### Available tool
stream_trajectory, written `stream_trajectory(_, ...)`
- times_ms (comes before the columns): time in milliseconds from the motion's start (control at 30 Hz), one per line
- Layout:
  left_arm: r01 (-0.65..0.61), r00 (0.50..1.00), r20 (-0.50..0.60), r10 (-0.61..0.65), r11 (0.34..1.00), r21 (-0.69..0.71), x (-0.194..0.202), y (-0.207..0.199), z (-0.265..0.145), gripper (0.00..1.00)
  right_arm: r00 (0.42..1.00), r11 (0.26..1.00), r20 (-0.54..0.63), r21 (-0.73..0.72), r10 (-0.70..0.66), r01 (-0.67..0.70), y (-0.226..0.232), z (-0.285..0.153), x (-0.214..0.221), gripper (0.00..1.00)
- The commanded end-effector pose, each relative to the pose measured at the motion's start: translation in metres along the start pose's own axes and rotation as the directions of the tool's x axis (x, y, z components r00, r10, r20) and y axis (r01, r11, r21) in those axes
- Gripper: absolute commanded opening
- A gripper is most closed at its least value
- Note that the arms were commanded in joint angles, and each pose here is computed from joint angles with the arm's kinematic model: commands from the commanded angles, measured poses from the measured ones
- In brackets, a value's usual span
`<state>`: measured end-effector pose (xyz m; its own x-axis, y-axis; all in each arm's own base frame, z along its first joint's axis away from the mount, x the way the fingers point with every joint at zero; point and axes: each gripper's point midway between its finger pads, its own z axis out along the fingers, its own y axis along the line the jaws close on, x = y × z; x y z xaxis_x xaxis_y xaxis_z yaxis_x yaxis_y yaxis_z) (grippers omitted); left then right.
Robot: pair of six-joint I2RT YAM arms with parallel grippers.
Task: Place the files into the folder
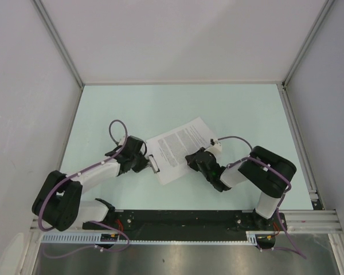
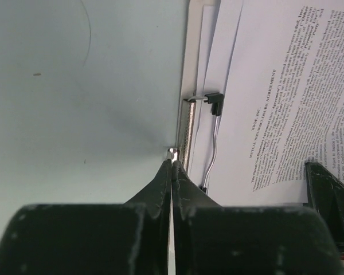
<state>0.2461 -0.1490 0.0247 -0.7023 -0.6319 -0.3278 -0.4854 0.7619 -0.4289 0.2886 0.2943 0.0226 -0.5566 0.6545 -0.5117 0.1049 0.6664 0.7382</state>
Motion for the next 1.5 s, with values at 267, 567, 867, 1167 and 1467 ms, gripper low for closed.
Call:
stream_trajectory(267,-0.172,0.985,0.023,0.172,0.985,0.028,-0.015,-0.026,-0.011,0.77,0.999,0.996,0.002,-0.084,-0.036,0.036,0.016,0.005,-0.025,0.00)
stream_trajectory(567,-0.190,0.982,-0.024,0.189,0.966,-0.175,-0.008,-0.028,0.003,0.70,0.993,0.993,0.058,-0.049,-0.103,0.106,0.029,-0.002,-0.055,0.00)
stream_trajectory(867,-0.220,0.975,-0.056,0.213,0.933,-0.286,0.005,-0.025,0.013,0.58,0.993,0.993,0.038,-0.007,-0.114,0.115,0.015,0.001,-0.055,0.00)
stream_trajectory(1167,-0.225,0.974,-0.047,0.222,0.922,-0.316,0.008,-0.020,0.014,0.47,0.994,0.994,0.000,-0.006,-0.109,0.109,0.008,0.006,-0.040,0.00)
stream_trajectory(1467,-0.237,0.969,0.006,0.248,0.935,-0.265,0.004,-0.024,0.001,0.43,0.994,0.994,-0.017,0.000,-0.107,0.107,0.003,0.009,-0.033,0.00)
